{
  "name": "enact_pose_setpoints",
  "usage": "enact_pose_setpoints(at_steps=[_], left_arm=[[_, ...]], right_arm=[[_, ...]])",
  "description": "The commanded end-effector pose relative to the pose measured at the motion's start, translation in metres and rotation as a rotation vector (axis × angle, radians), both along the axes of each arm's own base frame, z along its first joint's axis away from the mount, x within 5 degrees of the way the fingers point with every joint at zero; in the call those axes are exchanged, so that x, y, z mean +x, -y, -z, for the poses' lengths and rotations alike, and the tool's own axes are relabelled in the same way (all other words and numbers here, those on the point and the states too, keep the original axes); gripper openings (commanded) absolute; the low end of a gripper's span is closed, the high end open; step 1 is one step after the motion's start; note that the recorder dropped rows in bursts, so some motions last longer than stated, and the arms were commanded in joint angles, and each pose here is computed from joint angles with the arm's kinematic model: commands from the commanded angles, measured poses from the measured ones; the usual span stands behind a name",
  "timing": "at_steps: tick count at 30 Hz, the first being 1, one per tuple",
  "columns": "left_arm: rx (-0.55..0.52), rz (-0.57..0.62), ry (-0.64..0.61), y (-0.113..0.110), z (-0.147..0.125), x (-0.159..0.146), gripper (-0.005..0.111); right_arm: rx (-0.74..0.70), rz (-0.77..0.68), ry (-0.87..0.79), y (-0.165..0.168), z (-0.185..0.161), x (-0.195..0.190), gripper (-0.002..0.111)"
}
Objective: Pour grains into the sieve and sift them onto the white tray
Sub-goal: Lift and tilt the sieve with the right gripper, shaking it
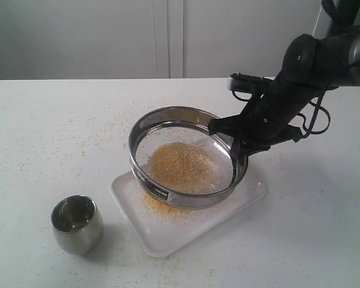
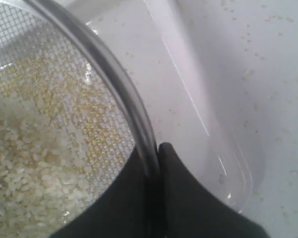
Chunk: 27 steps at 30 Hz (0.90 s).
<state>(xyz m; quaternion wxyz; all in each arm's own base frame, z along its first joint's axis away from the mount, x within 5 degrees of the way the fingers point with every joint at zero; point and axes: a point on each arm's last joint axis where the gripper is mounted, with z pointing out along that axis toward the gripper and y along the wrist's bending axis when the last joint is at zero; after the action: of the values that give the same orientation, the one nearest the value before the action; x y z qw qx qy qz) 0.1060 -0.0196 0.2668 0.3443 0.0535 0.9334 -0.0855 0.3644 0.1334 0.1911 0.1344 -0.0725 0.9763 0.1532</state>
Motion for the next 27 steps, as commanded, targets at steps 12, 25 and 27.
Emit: enact_pose_setpoints(at_steps=[12, 25, 27], left_arm=[[-0.001, 0.0, -0.009, 0.0, 0.002, -0.002, 0.0], [-0.001, 0.0, -0.009, 0.0, 0.002, -0.002, 0.0], [-0.001, 0.0, -0.009, 0.0, 0.002, -0.002, 0.0]], right_arm=[[-0.083, 0.025, 0.05, -0.021, -0.01, -0.008, 0.0], [-0.039, 0.079, 0.005, -0.017, -0.01, -0.008, 0.0], [-0.053, -0.019, 0.007, -0.027, -0.009, -0.014, 0.0]])
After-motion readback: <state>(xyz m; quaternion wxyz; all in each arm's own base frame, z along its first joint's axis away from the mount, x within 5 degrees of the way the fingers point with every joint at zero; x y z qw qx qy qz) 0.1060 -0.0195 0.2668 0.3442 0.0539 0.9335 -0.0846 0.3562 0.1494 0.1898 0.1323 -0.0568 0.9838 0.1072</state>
